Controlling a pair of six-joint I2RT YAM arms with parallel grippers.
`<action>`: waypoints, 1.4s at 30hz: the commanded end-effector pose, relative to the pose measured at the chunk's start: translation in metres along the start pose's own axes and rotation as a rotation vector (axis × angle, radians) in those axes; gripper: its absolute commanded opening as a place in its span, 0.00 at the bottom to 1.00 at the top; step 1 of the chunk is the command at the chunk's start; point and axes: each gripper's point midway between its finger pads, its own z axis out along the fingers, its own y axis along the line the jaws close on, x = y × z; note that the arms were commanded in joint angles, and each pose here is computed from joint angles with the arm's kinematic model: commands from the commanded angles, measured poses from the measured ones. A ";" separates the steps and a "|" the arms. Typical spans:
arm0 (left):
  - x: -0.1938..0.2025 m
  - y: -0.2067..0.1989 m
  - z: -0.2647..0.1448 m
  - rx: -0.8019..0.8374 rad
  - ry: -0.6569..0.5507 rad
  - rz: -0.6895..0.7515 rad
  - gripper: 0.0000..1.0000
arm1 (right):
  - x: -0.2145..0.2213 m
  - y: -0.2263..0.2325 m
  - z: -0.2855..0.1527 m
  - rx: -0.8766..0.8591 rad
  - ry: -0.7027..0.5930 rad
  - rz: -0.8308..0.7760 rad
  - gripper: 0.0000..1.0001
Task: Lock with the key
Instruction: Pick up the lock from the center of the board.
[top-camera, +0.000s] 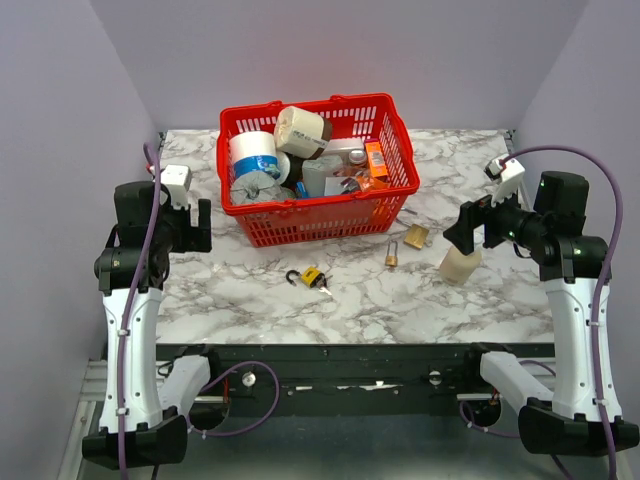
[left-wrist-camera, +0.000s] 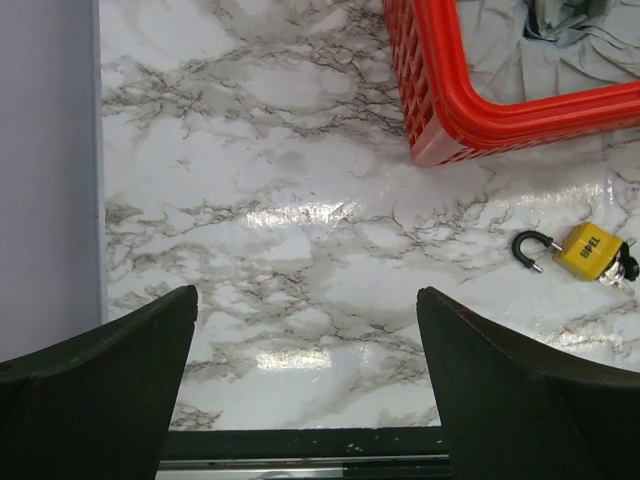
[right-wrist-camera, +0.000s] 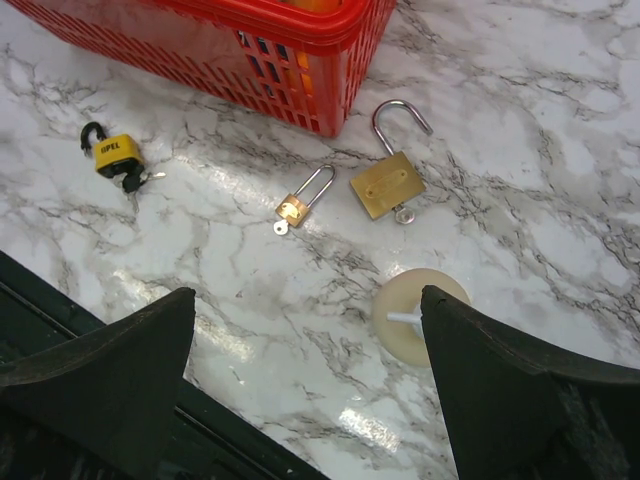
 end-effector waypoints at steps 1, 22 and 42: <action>-0.045 -0.029 -0.027 0.196 -0.158 0.211 0.99 | -0.005 0.007 -0.002 -0.034 -0.012 0.024 1.00; 0.051 -0.195 -0.037 1.069 -0.200 1.745 0.94 | 0.010 -0.003 0.011 -0.019 0.050 0.064 1.00; 0.108 -0.270 0.111 1.225 -0.043 2.020 0.73 | 0.025 -0.014 0.025 -0.015 0.134 0.077 1.00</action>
